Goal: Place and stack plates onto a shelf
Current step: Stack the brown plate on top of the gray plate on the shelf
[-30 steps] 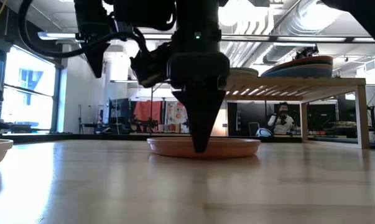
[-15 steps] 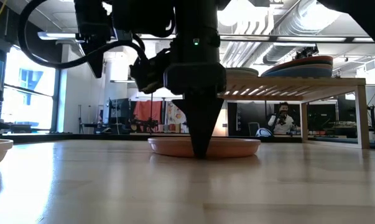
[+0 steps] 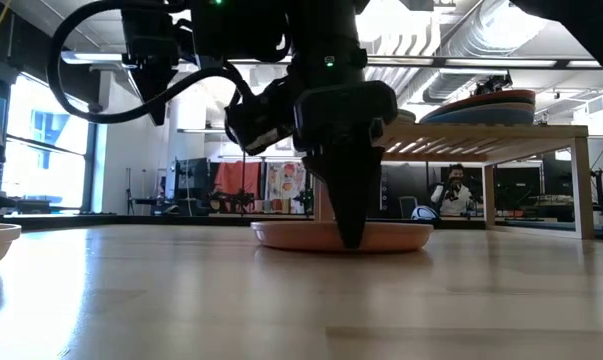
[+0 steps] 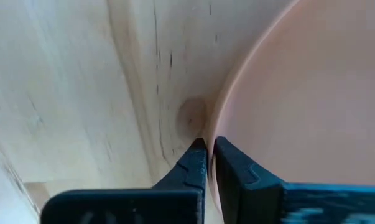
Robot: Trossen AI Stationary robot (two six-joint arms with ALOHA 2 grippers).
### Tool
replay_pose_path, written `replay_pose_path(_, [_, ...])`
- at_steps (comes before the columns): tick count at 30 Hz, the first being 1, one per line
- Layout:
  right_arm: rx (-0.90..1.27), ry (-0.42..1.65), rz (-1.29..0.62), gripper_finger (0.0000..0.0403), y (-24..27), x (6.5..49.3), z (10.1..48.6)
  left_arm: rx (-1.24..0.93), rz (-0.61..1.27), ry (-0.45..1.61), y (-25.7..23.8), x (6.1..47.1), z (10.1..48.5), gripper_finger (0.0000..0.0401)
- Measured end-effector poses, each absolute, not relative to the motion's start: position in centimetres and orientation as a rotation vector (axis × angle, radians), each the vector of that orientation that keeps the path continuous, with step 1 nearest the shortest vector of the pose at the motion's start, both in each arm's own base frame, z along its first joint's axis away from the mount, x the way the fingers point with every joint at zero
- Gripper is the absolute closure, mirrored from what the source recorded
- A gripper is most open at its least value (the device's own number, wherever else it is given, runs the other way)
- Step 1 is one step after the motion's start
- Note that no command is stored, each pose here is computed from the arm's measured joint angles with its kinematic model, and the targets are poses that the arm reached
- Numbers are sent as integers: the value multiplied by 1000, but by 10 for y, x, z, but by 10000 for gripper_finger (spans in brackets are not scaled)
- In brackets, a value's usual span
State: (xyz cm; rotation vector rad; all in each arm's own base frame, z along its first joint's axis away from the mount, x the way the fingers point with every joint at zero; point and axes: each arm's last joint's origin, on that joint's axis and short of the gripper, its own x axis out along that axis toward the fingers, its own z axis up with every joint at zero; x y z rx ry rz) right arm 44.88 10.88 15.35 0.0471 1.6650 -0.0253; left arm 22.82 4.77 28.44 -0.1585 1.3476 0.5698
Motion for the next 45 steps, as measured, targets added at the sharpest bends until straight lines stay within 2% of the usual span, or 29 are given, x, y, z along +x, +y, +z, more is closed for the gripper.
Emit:
replay_pose_path(9, [59,1692,-16,403,108,443,163,-159,570,1348,48,228,284,300])
replay_pose_path(45, [138,1448,68,403,101,407,284,-184,595,1348,57,226,284,300])
